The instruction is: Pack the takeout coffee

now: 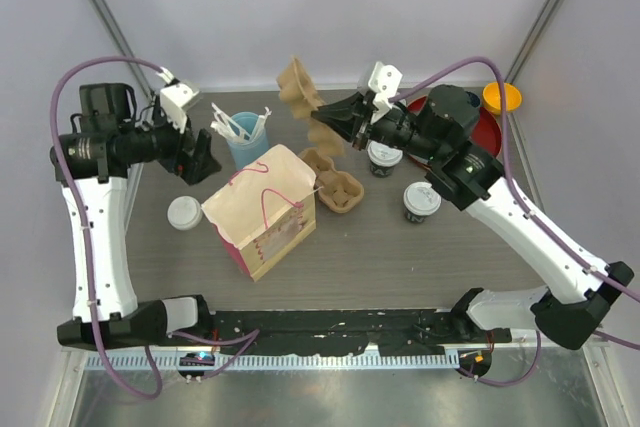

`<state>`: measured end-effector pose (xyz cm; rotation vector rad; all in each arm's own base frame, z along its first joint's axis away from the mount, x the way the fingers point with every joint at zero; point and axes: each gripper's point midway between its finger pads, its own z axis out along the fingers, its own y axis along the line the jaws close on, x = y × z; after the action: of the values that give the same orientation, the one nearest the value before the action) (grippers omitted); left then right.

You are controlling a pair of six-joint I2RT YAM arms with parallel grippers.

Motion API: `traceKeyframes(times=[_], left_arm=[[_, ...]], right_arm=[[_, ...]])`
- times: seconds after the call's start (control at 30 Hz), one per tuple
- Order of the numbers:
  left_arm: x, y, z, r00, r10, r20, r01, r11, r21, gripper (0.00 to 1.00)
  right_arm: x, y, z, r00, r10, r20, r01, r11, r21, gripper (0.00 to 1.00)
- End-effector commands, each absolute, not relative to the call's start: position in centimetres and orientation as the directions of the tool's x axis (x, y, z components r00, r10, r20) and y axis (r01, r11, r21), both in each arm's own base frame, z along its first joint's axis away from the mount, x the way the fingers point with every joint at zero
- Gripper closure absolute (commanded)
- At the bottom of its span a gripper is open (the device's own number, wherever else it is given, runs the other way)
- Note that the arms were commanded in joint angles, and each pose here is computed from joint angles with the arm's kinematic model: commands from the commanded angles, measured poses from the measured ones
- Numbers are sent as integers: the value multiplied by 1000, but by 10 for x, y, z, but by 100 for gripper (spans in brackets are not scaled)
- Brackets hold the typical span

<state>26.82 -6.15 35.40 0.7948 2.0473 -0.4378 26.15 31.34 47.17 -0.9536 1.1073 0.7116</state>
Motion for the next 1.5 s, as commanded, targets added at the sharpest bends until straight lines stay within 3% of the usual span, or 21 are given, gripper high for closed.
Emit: traceKeyframes(times=[0.0,0.2,0.47,0.5,0.6,0.87,1.07,1.47], left_arm=[[195,-78,302,-679,382,-627,654,703,-280,7],[199,-89,272,-713,394,-580,647,688,-329,8],[196,-106,257,-708,434,-557,679,636,-366,41],[196,-106,260,-696,438,-569,688,631,-357,51],[198,-107,268,-669,435,-603,704,631,-326,67],[201,-104,274,-653,432,-623,706,644,-294,76],[215,-102,273,-659,393,-641,675,685,-275,99],[234,-102,277,-670,305,-677,609,747,-267,100]], right_arm=[[240,341,487,400,116,-909,-895,265,-360,99],[231,360,473,388,138,-911,-919,136,-371,99],[217,364,448,375,137,-917,-927,42,-373,99],[213,365,445,375,138,-917,-926,17,-377,99],[209,368,430,364,129,-923,-928,-41,-371,99],[203,372,411,344,125,-931,-930,-95,-356,99],[202,374,381,326,58,-944,-935,-126,-331,99],[170,390,390,444,70,-893,-882,-143,-449,99]])
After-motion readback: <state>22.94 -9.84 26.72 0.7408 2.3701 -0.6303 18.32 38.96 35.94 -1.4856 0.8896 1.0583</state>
